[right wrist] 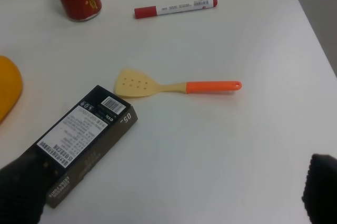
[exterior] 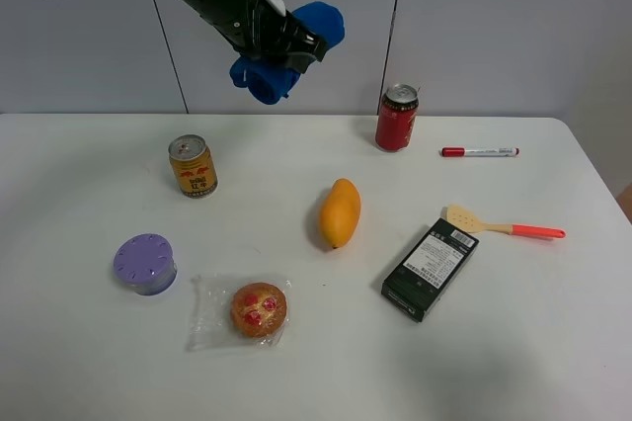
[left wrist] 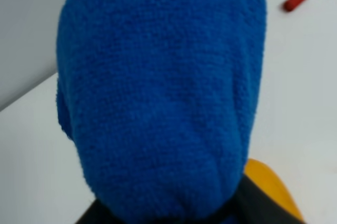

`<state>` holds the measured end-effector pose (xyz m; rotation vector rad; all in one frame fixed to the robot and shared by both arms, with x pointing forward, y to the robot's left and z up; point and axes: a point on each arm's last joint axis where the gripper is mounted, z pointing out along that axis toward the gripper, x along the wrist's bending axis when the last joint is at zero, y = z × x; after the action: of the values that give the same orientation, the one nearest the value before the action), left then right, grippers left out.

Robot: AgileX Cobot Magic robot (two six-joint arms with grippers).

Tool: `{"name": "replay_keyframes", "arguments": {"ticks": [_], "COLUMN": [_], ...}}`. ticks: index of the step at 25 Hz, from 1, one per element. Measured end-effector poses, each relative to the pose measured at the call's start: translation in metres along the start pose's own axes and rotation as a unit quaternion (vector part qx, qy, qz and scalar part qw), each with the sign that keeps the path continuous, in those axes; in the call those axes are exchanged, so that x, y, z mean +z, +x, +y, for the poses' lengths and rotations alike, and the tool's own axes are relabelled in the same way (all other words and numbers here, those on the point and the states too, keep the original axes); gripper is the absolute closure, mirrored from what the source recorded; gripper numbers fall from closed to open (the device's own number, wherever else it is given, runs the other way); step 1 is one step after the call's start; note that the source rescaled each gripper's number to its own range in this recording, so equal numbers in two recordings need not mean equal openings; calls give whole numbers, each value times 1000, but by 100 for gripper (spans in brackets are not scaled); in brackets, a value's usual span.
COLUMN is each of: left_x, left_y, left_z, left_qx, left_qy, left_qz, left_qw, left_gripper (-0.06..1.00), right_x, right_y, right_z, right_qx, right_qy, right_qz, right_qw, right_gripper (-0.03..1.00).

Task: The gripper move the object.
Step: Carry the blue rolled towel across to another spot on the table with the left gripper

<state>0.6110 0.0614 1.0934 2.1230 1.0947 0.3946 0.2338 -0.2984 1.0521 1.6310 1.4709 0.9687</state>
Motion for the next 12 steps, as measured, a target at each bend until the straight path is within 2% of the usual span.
{"name": "replay_keyframes", "arguments": {"ticks": [5, 9, 12], "left_x": [-8, 1, 17], "left_y": [-45, -72, -86], "left_z": [2, 4, 5], "left_qx": [22, -54, -114], "left_qy": [-3, -26, -53], "left_qz": [-39, -66, -81], "left_qw": [999, 996, 989], "left_gripper": [93, 93, 93], "right_x": [0, 0, 0], "right_y": [0, 0, 0], "right_z": [0, 0, 0], "right_qx": [0, 0, 0], "right_qy": [0, 0, 0], "right_qz": [0, 0, 0], "right_qw": [1000, 1000, 1000], "right_gripper": [-3, -3, -3]}}
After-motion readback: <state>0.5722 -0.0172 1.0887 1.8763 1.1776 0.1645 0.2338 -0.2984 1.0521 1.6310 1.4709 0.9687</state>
